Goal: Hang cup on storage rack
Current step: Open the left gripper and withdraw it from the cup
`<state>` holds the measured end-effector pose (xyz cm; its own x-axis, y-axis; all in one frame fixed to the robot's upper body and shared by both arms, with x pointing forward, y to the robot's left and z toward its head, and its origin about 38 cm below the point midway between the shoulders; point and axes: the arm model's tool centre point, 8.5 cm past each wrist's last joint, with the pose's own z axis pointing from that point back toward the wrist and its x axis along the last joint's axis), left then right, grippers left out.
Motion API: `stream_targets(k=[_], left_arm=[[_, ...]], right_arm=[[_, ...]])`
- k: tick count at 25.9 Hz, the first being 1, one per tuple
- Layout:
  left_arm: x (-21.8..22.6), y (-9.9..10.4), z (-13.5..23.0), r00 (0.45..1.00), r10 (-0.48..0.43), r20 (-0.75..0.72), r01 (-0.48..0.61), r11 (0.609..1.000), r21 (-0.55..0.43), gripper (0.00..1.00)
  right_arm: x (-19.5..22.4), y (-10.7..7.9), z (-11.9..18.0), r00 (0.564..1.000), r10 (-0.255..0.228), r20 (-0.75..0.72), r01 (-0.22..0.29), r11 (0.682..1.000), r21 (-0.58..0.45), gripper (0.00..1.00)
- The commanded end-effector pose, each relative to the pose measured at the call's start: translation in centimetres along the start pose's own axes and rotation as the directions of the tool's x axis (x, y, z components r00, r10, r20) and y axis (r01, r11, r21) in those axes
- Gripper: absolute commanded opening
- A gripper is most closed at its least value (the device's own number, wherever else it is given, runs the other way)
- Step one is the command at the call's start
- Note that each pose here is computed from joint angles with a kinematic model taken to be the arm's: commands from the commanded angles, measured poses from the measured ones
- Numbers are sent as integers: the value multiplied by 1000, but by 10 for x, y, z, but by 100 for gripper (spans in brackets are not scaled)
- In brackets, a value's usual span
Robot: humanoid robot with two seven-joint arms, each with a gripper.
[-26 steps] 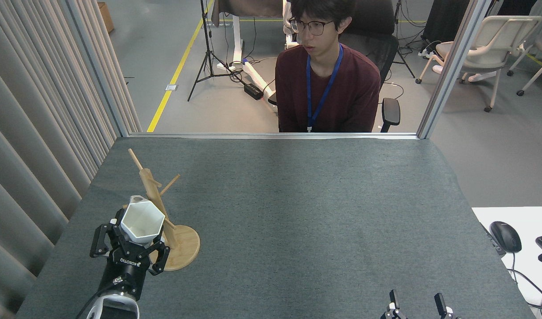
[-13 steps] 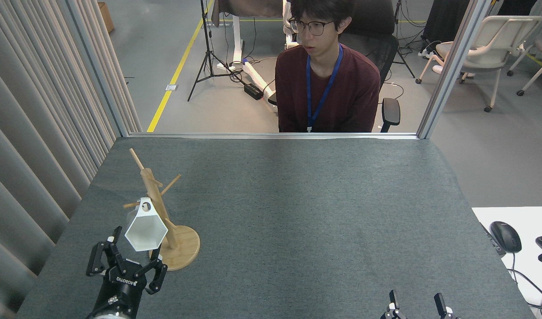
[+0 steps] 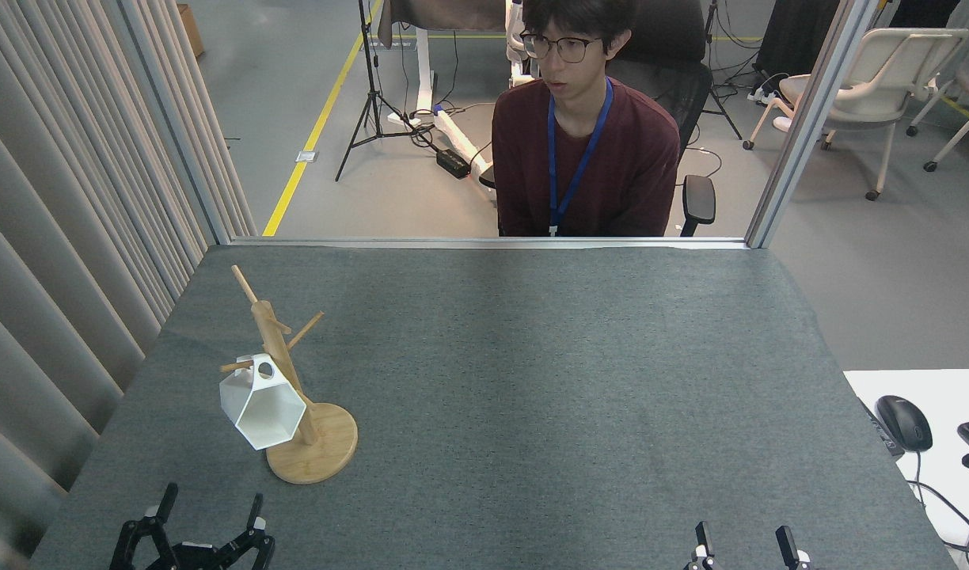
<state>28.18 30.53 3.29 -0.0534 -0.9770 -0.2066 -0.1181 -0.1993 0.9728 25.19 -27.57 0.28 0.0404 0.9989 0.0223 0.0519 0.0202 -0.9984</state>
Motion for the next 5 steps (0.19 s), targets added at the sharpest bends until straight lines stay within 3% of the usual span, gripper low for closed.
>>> stream_targets(k=[1,5], left_arm=[[8,-2,17,980,178,88,-176,984,-28,99],[11,-4,21,967,237,98,-235,971,-30,99]], right_arm=[[-2,-1,7,1000,8,4,-8,1000,-9,99],[-2,-10,5,1000,23,5,-22,999,-37,99]])
